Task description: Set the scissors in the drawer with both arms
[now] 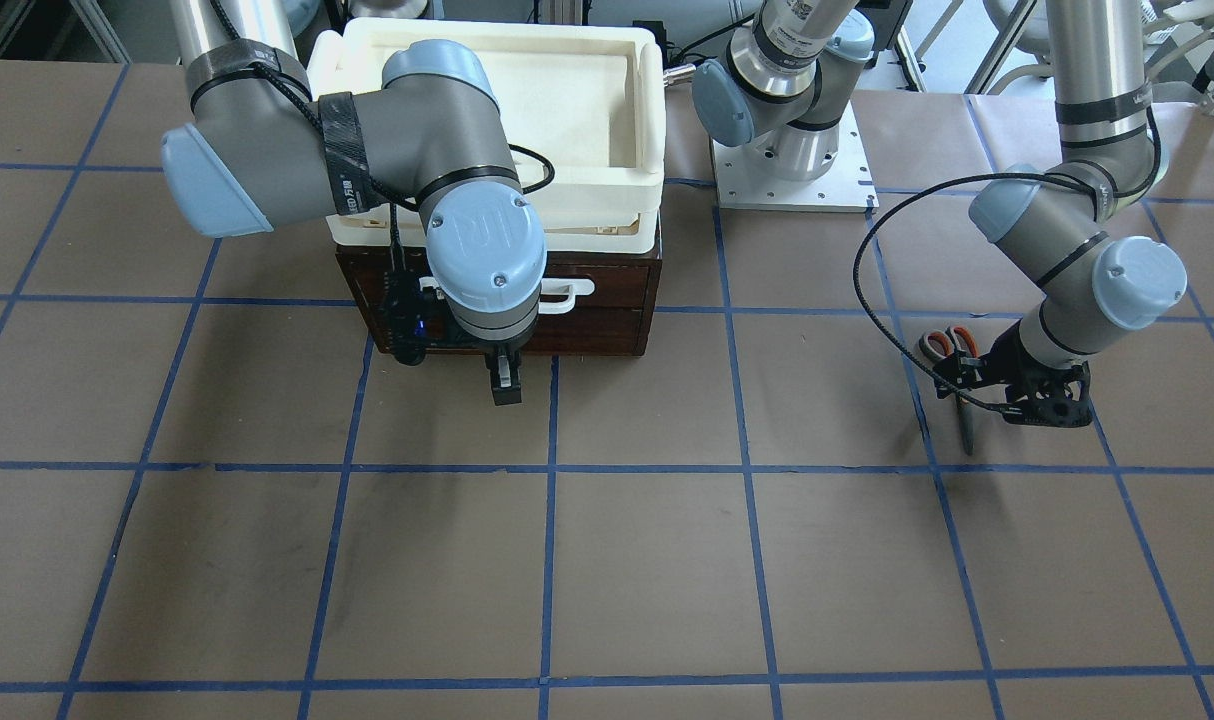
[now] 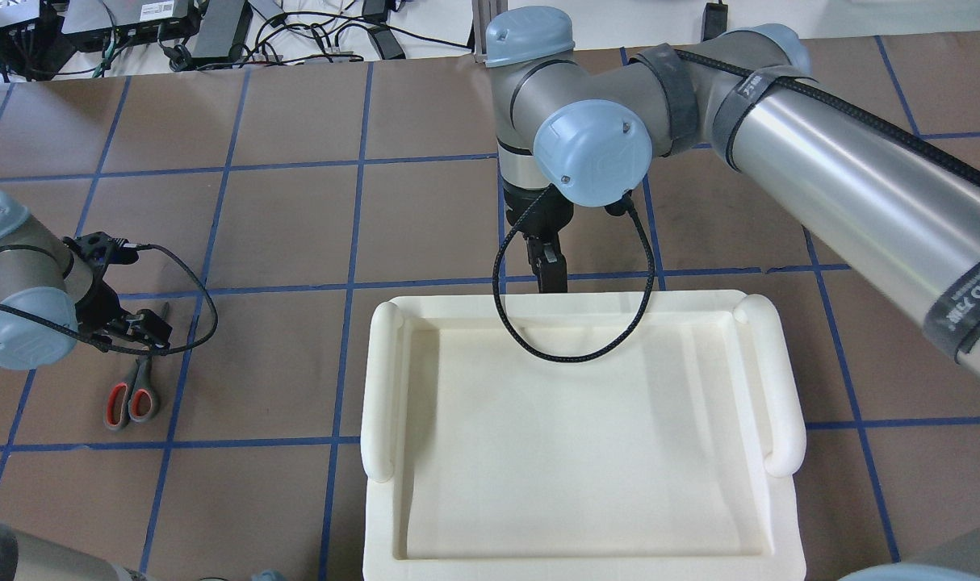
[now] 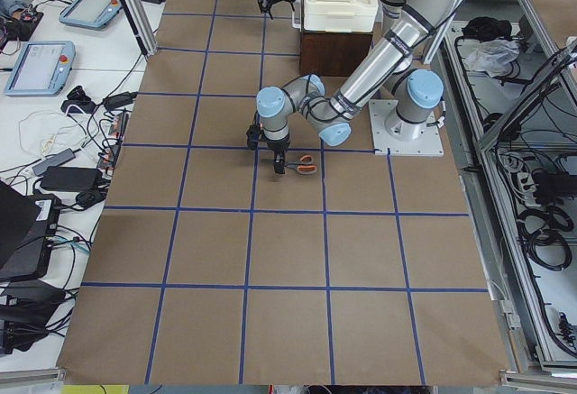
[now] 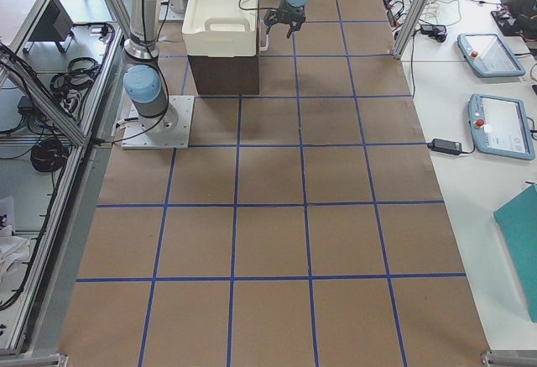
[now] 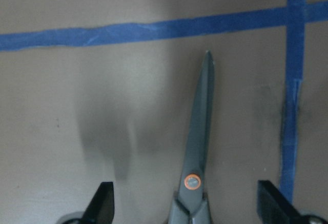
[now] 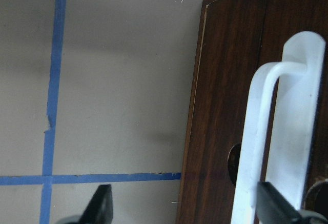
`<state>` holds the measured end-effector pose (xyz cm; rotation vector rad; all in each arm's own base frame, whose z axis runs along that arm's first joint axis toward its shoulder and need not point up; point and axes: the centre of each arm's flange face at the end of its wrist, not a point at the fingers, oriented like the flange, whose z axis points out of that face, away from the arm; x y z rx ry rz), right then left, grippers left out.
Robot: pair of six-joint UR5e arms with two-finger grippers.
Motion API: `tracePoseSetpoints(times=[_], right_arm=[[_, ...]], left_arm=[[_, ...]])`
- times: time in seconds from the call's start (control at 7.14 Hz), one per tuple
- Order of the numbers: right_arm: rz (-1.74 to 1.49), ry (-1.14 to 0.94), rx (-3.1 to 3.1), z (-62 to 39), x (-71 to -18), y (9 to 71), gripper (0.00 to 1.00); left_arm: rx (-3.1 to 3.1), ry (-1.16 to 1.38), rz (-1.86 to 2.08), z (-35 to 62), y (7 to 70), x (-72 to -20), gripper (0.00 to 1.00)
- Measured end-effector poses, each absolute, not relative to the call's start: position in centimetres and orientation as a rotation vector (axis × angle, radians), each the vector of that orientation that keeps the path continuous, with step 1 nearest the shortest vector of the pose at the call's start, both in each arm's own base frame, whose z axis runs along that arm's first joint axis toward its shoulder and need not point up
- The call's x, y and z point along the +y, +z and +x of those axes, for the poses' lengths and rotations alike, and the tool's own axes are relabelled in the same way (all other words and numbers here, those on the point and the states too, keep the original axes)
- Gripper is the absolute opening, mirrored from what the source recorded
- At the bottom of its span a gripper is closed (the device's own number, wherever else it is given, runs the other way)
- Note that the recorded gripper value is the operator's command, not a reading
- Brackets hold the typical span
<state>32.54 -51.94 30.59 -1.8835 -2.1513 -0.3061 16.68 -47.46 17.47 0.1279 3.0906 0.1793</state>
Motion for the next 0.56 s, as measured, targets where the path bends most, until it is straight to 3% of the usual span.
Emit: tracePoseSetpoints(times=[0.28,0.56], right_arm=[[-1.887,-0.322,-2.121,32.54,-51.8,30.22,1.0],[-1.892,-0.332,-2.092,32.48,-51.59,29.97,1.0]], left_arm=[[3.12,0.176,0.158,16.66,16.82,-46.85,0.96],[3.129,0.183,0.164,16.61,16.55,-46.57,0.8]])
